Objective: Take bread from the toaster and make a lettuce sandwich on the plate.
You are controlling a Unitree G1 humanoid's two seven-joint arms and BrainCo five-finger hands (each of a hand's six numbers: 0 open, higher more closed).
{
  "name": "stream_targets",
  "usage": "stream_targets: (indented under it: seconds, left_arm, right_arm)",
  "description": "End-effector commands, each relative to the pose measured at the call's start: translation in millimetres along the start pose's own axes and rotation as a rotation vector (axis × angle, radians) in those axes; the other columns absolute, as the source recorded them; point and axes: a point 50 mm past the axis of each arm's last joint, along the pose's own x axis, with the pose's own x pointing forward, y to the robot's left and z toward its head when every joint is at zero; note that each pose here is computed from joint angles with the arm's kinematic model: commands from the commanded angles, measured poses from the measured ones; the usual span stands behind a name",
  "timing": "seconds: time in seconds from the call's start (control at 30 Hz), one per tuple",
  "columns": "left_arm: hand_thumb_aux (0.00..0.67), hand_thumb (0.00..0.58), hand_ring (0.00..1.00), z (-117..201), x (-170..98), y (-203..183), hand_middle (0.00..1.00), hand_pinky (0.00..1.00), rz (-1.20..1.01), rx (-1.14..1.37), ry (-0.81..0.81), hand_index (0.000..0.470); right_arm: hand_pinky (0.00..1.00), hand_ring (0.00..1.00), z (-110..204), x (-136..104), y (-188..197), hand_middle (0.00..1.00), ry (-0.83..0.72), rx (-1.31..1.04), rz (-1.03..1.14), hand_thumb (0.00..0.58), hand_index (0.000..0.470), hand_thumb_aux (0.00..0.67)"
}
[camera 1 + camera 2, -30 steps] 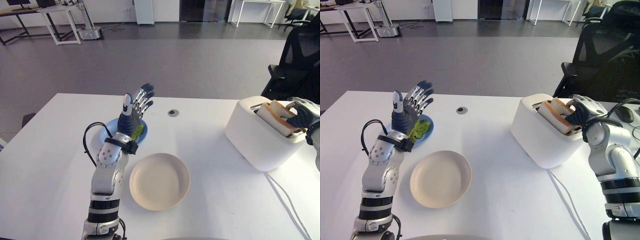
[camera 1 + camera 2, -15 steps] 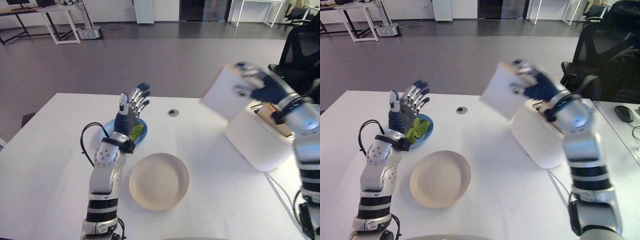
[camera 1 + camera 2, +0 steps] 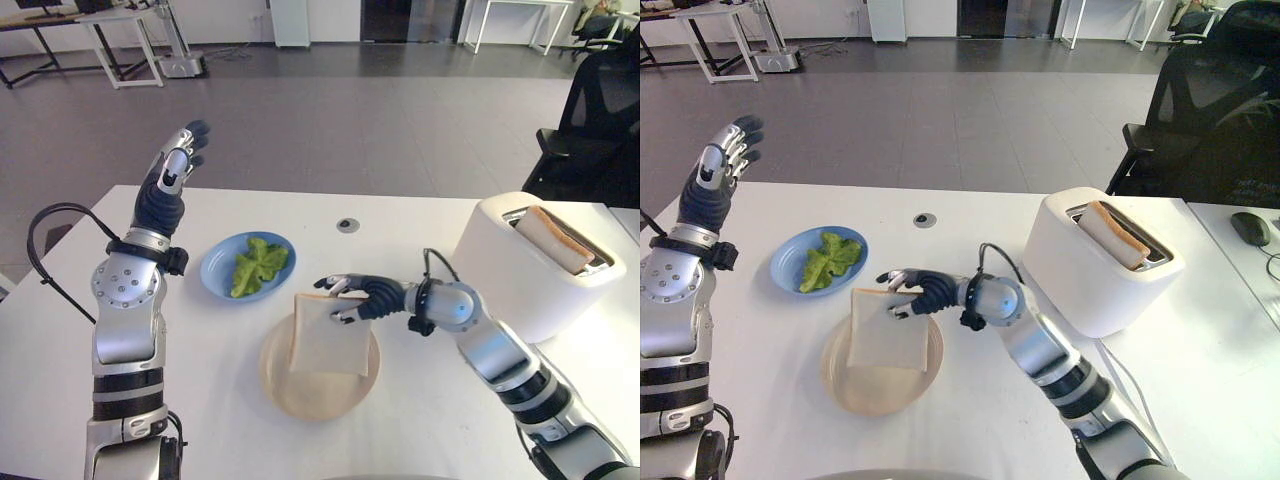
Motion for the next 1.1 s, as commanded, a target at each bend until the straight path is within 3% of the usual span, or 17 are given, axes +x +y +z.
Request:
stream_targets:
  seconds: [0.03, 0.17, 0.2, 0.23, 0.4, 0.6, 0.73, 0.83, 1.1]
  left_arm:
    - [0.000, 0.000, 0.00, 1, 2, 5, 0.00, 0.00, -0.003, 0.033, -0.002, 0.000]
    - [0.000, 0.000, 0.00, -2, 2, 3, 0.00, 0.00, -0.039, 0.074, 0.005, 0.000]
    - [0.000, 0.000, 0.00, -3, 2, 1, 0.00, 0.00, -0.053, 0.089, 0.010, 0.000]
    - [0.000, 0.000, 0.00, -5, 2, 0, 0.00, 0.00, -0.069, 0.109, 0.018, 0.000]
    - [0.000, 0.000, 0.00, -26, 1, 0, 0.00, 0.00, -0.121, 0.269, 0.086, 0.000]
    - [0.000, 0.000, 0.00, -58, -8, -15, 0.00, 0.00, -0.365, 0.940, 0.212, 0.000]
    - [0.000, 0.000, 0.00, -85, -13, -18, 0.00, 0.00, -0.477, 1.231, 0.384, 0.000]
    - [0.000, 0.000, 0.00, -109, -16, -31, 0.00, 0.00, -0.552, 1.305, 0.534, 0.000]
    - [0.000, 0.000, 0.00, -139, -20, -50, 0.00, 0.00, -0.644, 1.285, 0.670, 0.000]
  right_arm:
    - [0.00, 0.00, -9, 13, 9, 0.00, 0.025, -0.011, 0.035, 0.580, 0.470, 0.670]
    - [0.00, 0.00, -20, 18, 20, 0.00, 0.049, -0.044, 0.078, 0.580, 0.470, 0.670]
    - [0.00, 0.00, -22, 18, 22, 0.00, 0.052, -0.051, 0.086, 0.528, 0.330, 0.470]
    - [0.00, 0.00, -23, 17, 23, 0.00, 0.065, -0.082, 0.098, 0.000, 0.000, 0.000]
    - [0.00, 0.00, -14, 7, 4, 0.00, 0.032, -0.140, 0.025, 0.000, 0.000, 0.000]
    - [0.00, 0.00, 19, -17, -43, 0.00, -0.134, -0.148, -0.232, 0.000, 0.000, 0.000]
    - [0.00, 0.00, 27, -31, -58, 0.00, -0.179, -0.131, -0.321, 0.000, 0.000, 0.000]
    - [0.00, 0.00, 28, -37, -62, 0.00, -0.180, -0.122, -0.351, 0.000, 0.000, 0.000]
    - [0.00, 0.00, 27, -35, -60, 0.00, -0.169, -0.136, -0.344, 0.000, 0.000, 0.000]
